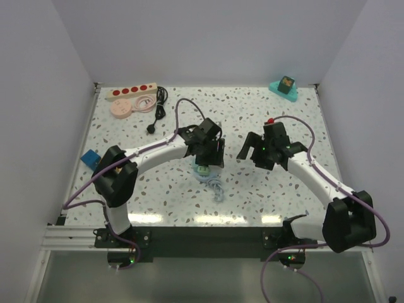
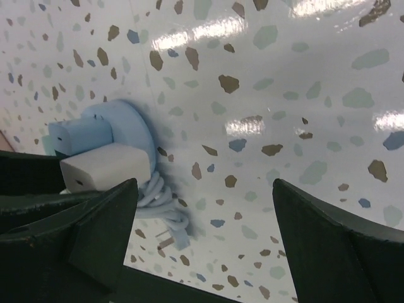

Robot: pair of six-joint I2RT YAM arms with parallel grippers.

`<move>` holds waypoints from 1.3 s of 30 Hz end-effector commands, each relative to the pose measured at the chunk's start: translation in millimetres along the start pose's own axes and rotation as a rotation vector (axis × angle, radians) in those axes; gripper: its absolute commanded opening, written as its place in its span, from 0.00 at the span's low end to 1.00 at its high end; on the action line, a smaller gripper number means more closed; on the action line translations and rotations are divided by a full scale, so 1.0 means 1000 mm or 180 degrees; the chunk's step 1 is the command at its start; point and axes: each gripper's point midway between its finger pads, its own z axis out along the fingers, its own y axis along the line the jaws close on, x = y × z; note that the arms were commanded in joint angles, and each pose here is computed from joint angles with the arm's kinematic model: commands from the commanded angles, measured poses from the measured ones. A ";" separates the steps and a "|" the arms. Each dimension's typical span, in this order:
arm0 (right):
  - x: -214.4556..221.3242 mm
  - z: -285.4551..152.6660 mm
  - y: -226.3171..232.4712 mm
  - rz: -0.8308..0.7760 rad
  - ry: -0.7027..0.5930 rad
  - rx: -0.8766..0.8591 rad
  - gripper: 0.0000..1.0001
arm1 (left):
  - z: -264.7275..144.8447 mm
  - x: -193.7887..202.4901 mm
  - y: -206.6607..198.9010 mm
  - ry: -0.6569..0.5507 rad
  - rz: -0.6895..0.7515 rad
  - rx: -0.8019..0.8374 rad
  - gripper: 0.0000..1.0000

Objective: Pull the plug off the socket

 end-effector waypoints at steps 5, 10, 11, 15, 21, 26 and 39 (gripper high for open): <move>-0.019 0.015 0.051 0.0127 0.0087 -0.1005 0.92 | -0.059 -0.029 -0.047 -0.0368 0.0625 0.1359 0.00; -0.014 0.037 0.060 0.0097 0.0305 -0.1222 0.89 | -0.065 -0.016 -0.029 -0.0339 0.0907 0.1627 0.00; -0.014 0.037 0.065 0.0065 0.0332 -0.1296 0.89 | -0.069 -0.014 -0.032 -0.0326 0.0949 0.1742 0.00; -0.006 0.046 0.077 -0.0015 0.0552 -0.1609 0.86 | -0.074 -0.010 -0.035 -0.0321 0.1033 0.1938 0.00; 0.009 0.055 0.084 -0.0171 0.0783 -0.1815 0.83 | -0.072 -0.011 -0.042 -0.0279 0.1002 0.2064 0.00; 0.036 0.066 0.086 -0.0253 0.1054 -0.1778 0.77 | -0.072 -0.020 -0.044 -0.0373 0.1008 0.2030 0.00; 0.073 0.086 0.068 -0.0224 0.1365 -0.1546 0.00 | -0.073 -0.042 -0.034 -0.0600 0.0943 0.1928 0.00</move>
